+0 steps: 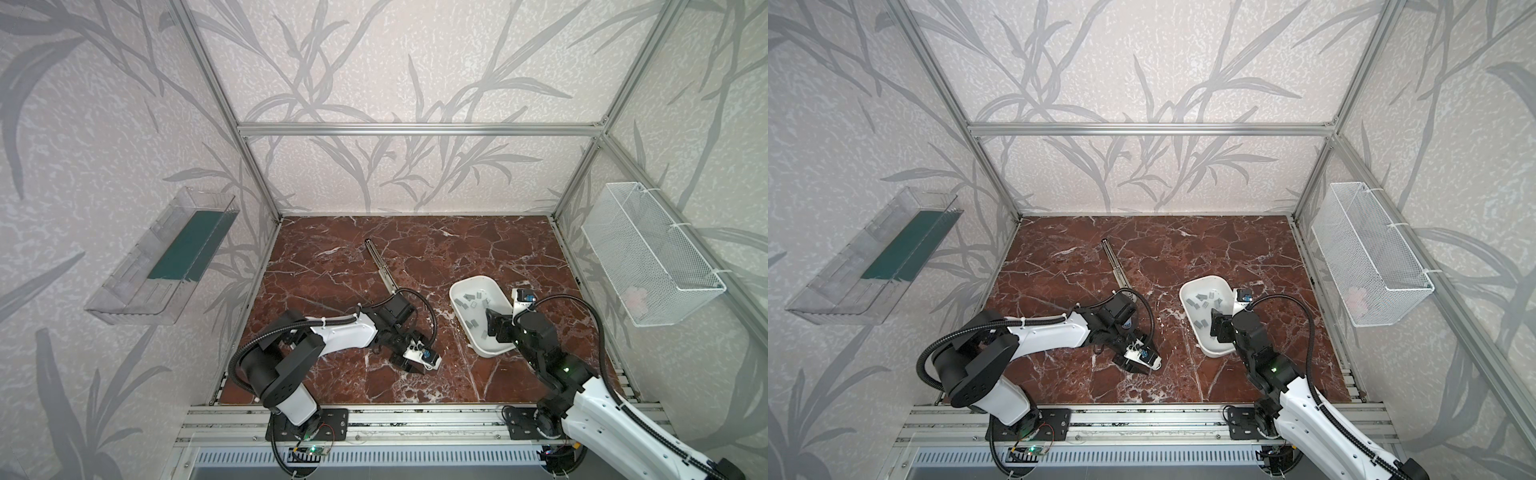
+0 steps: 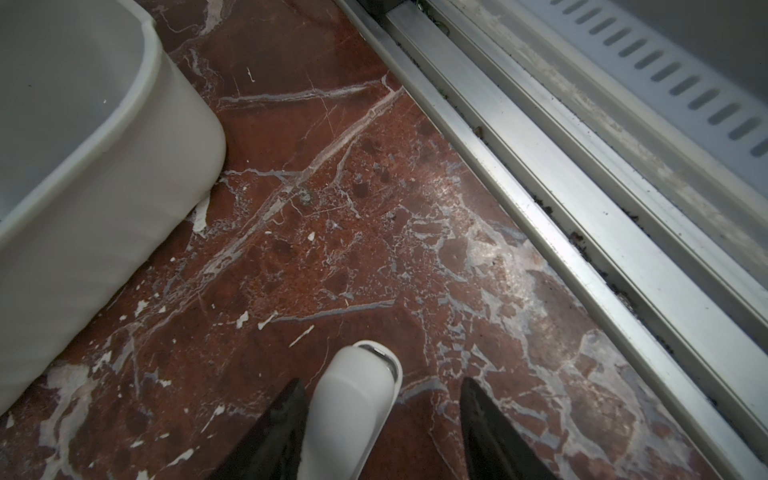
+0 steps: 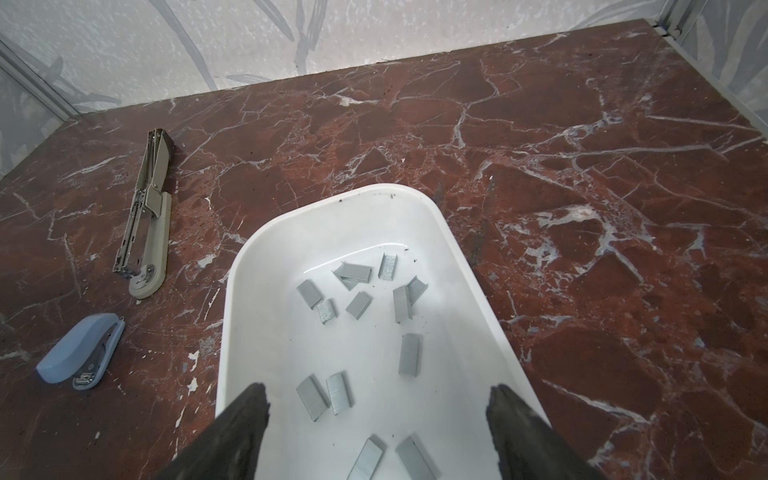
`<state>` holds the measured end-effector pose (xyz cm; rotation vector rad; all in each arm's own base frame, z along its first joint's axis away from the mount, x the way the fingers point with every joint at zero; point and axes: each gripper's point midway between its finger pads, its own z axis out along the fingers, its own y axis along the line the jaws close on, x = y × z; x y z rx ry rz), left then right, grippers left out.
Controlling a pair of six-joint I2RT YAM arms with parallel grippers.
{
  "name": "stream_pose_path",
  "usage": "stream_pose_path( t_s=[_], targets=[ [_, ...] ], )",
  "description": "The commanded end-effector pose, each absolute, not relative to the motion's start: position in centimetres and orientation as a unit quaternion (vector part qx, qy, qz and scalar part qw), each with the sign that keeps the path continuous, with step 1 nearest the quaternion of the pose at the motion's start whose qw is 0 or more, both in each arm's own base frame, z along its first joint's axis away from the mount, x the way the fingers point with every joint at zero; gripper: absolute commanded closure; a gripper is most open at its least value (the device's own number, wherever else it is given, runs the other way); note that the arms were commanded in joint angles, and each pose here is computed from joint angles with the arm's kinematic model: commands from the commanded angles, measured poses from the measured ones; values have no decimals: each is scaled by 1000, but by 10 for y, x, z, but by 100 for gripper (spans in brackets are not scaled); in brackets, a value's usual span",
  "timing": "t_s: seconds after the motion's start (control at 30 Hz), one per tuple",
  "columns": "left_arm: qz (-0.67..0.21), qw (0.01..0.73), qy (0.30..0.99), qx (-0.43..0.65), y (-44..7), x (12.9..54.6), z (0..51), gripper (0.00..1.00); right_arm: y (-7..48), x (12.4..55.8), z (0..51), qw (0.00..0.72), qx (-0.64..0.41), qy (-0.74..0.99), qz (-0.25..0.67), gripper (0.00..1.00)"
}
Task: Load the staples into the stapler
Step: 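Grasp the small white stapler with the left gripper while the right hovers over the tray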
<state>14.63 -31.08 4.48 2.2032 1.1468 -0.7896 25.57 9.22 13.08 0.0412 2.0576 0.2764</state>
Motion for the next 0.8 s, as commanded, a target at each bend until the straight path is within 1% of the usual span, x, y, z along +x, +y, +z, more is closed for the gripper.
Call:
stream_pose_path(
  t_s=[0.0,0.13,0.4,0.77],
  targets=[
    [-295,247,409,827,-308,142,42,41,94,259,139,521,18,844,128,16],
    [-299,249,400,830,-310,141,41,43,95,260,137,518,18,845,130,16],
    [-295,241,394,836,-310,143,38,51,96,259,137,517,17,845,133,16],
    [-292,238,388,841,-311,144,32,52,96,259,137,516,16,846,135,16]
  ],
)
